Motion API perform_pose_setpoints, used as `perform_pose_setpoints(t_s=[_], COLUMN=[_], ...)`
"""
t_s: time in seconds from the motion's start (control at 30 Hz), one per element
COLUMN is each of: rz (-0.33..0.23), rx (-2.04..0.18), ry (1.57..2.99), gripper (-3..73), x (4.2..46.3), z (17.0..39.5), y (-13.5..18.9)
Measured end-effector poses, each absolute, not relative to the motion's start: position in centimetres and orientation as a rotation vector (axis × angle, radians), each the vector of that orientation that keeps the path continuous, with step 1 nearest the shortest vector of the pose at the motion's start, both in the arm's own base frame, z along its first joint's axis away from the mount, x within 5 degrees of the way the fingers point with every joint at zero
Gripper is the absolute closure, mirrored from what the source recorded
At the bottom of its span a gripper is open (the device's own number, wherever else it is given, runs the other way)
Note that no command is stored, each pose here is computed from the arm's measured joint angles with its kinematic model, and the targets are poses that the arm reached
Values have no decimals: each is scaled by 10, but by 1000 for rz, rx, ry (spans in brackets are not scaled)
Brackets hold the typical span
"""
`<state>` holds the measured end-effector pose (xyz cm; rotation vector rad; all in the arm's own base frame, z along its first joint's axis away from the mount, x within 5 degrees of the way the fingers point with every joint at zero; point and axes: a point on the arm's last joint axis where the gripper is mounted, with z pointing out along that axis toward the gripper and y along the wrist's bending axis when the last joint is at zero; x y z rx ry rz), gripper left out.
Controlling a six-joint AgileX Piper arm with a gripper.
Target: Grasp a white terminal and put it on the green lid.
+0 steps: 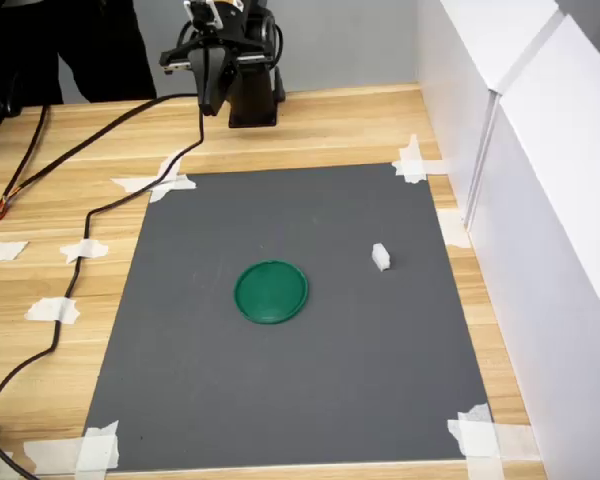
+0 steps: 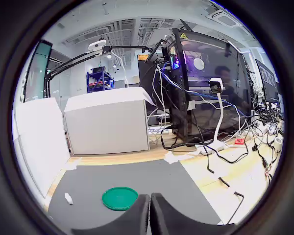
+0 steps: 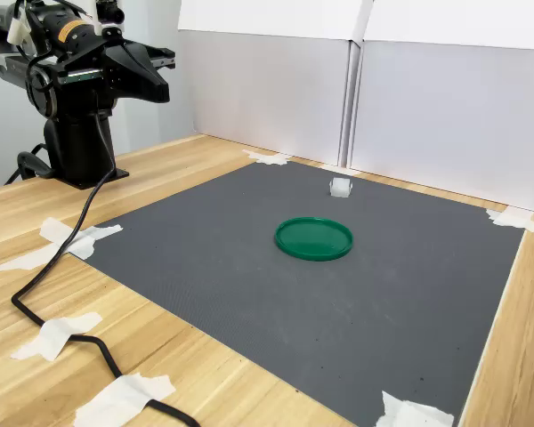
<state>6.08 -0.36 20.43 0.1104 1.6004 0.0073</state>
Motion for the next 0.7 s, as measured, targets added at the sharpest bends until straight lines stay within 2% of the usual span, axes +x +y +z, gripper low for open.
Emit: perform_pose_setpoints(t_s=[0.7], rz=[11], rx=[112], ry=[1620], gripper=[711], x=[61], z=[202], y=[-3])
